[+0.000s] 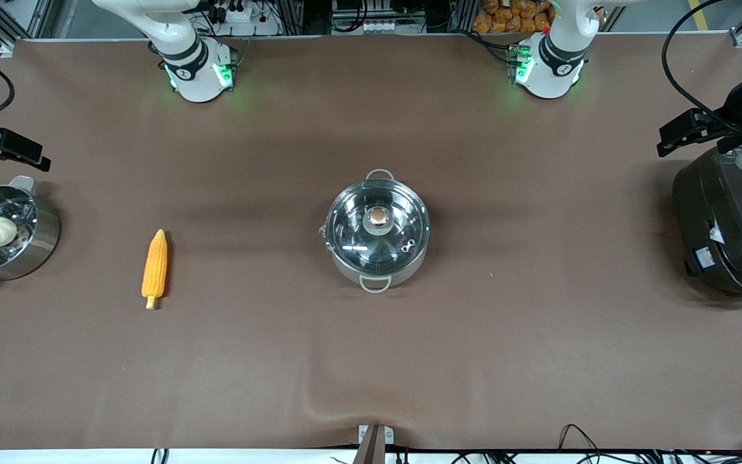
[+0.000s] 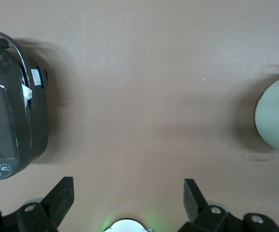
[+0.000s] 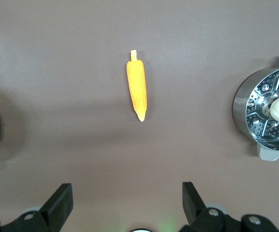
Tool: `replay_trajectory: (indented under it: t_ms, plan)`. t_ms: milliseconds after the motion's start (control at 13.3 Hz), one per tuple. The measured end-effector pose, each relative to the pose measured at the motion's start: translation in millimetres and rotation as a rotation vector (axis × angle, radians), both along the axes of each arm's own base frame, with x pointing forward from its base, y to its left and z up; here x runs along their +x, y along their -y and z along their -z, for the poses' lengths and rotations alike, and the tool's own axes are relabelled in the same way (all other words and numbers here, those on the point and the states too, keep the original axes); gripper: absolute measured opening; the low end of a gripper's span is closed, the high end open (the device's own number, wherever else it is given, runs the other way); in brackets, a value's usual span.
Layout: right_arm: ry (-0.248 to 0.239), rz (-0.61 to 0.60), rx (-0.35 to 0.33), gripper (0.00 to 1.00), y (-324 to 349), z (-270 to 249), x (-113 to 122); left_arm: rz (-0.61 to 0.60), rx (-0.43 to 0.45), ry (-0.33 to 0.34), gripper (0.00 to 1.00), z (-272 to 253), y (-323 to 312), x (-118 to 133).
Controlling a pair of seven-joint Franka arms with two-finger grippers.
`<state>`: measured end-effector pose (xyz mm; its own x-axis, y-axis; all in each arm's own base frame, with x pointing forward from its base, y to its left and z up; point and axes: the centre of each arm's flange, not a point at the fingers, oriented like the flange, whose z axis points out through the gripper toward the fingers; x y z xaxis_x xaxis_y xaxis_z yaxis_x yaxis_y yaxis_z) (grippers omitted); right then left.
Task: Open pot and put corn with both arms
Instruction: 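Reach the left gripper to the lid knob while the right gripper reaches the corn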
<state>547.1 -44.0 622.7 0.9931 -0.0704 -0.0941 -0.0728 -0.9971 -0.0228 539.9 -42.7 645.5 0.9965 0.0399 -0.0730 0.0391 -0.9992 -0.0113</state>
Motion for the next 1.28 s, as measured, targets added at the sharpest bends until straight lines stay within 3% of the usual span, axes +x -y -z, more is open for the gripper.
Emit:
replay_trajectory:
  t_ms: [603,904,1281]
  plan:
    - [-0.008,-0.001,0.001,1.0,-0.4,1.2,-0.8,0.014,-0.013,-0.014,1.0,8.6,8.2,4.3]
    - [-0.098,-0.016,0.006,1.0,-7.7,39.5,5.4,0.077,-0.047,-0.002,1.0,37.6,63.9,23.5]
    - [-0.197,-0.061,-0.005,1.0,-35.3,157.8,57.6,0.003,-0.05,-0.004,1.0,90.9,197.8,24.0]
